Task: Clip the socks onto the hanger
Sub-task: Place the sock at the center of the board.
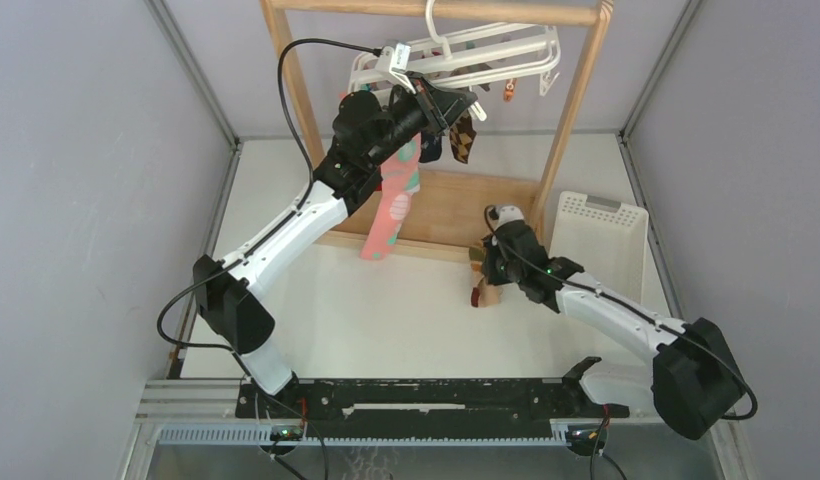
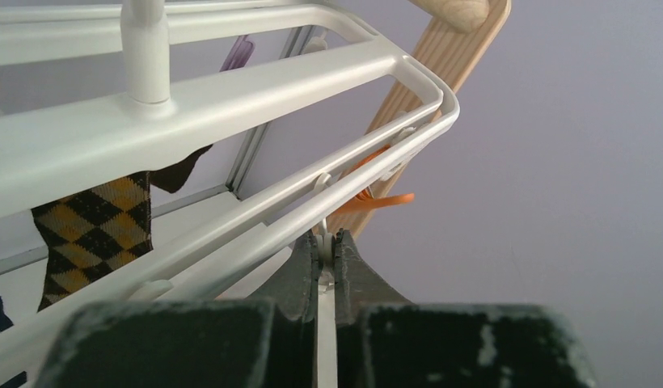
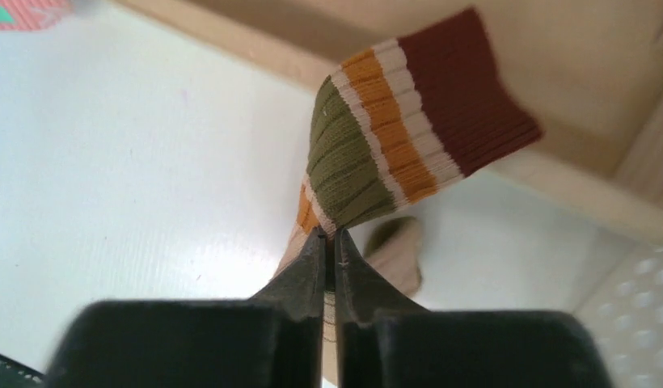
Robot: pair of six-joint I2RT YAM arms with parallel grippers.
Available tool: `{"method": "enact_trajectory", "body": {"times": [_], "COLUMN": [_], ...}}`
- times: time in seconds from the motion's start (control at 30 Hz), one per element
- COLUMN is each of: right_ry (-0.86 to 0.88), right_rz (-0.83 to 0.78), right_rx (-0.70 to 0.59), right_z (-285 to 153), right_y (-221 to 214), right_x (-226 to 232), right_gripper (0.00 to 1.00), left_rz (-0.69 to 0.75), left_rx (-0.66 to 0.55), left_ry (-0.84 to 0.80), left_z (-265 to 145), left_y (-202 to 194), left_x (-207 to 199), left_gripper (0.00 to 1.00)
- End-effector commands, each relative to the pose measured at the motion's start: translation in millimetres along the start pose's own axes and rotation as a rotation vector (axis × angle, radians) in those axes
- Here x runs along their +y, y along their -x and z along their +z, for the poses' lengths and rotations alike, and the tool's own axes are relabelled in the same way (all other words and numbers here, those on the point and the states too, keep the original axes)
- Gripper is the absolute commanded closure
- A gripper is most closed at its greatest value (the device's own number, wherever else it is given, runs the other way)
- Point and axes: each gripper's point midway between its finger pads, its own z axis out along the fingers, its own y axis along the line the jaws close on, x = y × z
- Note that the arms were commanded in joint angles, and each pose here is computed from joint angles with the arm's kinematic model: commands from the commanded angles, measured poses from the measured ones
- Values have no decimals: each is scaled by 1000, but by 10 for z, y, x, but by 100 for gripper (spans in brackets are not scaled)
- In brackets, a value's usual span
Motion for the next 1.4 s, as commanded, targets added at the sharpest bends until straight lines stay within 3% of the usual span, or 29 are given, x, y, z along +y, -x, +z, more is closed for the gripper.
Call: {"method": "enact_trajectory", "body": {"times": [0.0,0.03,0.07,0.17,0.47,0.93,1.03,1.2,1.37], "right_ry": [-10,-15,-17,-21,-83,-29,10,110,132], "right_rz": [-8,-5,-2,22,164,297,307,332,327], "right_rx": [24,24,15,-47,-192,-87,-113,-133,-151], "right_z": [133,157,167,120,-2,293,396,503,499], "right_y": [-231,-254,-239,-93,230,-137,-107,-75,-73], "right_x": [63,64,71,81,-89,-136,-69,50,76], "right_gripper": [75,59,50,37,31,25,23,12,11], "left_rz": [5,2,1,0,-4,-6,-9,-3,2], "left_rx": [50,51,54,57,59,64,65,64,63], "left_ry": [-92,-97,-99,-98,-110,-131,-134,-127,-128], "left_z": [-105,-100,-96,-83,-75,-85,-76,-87,-93], "left_y": [10,4,-9,-31,-50,-69,-78,-68,-63], "left_x": [-384,-391,-393,-389,-446,-538,-535,-527,-529], "left_gripper": [100,100,100,100,100,100,100,100,100]}}
